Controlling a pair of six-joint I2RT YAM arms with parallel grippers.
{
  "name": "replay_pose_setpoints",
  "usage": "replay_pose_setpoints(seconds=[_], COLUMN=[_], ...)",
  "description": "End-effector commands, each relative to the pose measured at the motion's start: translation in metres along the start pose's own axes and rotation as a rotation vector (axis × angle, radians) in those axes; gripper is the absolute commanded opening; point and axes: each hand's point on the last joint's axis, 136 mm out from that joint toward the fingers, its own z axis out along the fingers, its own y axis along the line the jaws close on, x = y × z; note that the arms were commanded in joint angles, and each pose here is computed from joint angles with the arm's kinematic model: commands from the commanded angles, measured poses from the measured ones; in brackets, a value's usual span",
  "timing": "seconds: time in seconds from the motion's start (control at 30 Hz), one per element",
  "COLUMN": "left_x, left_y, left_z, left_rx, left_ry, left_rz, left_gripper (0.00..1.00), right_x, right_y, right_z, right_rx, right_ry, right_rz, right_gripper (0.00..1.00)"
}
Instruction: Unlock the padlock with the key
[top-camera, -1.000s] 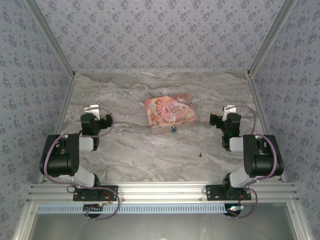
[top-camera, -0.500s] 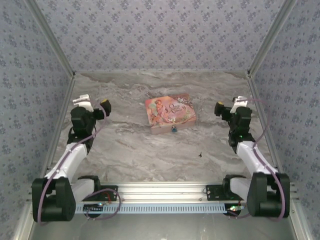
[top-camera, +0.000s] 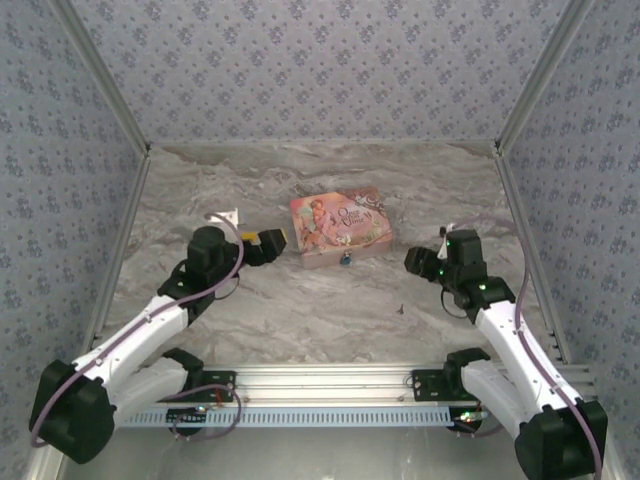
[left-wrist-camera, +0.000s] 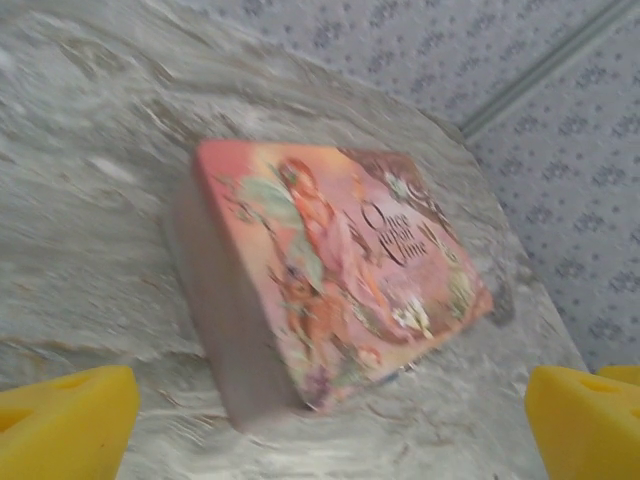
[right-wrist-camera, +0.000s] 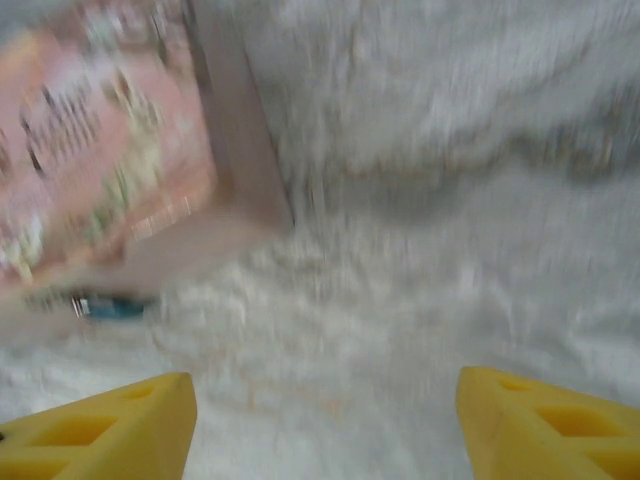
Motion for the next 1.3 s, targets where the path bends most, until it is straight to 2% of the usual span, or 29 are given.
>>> replay_pose_setpoints(seconds=[0.0,0.3,0.6,0.73,0.87,1.03,1.27], left_x=[0.018,0.049,0.058,0.059,0.060,0.060,0.063], left_y=[-0.003,-0.018,-0.028,-0.025,-0.025,-0.023,-0.020], left_z=[0.008,0.036,0.052,0.052,0.052,0.051,0.050], left_rx=[-0.001,0.022,0.034,0.021,0.017,0.009,-0.002], left_ry=[0.014,0.101,0.150,0.149,0.149,0.154,0.160], left_rz=[-0.052,-0.030,-0.005,-0.010,-0.015,-0.016,-0.016], left_gripper=[0.99,0.99,0.99,0.99,0.99,0.99,1.00], right_x=[0.061,0.102,0.110,0.110,0.116,0.113,0.113], right_y=[-0.010,-0.014,-0.012,-0.013,-0.010,-0.001,-0.003], right_z=[-0.007,0.009,0.023,0.029,0.036,0.043,0.046], right_rx=[0.050,0.124,0.223,0.266,0.261,0.224,0.246], right_ry=[0.223,0.323,0.359,0.372,0.390,0.363,0.359], right_rz=[0.085,0.054,-0.039,-0.075,-0.080,-0.060,-0.061], right_gripper=[0.64,0.59,0.56,0.50,0.45,0.44,0.44])
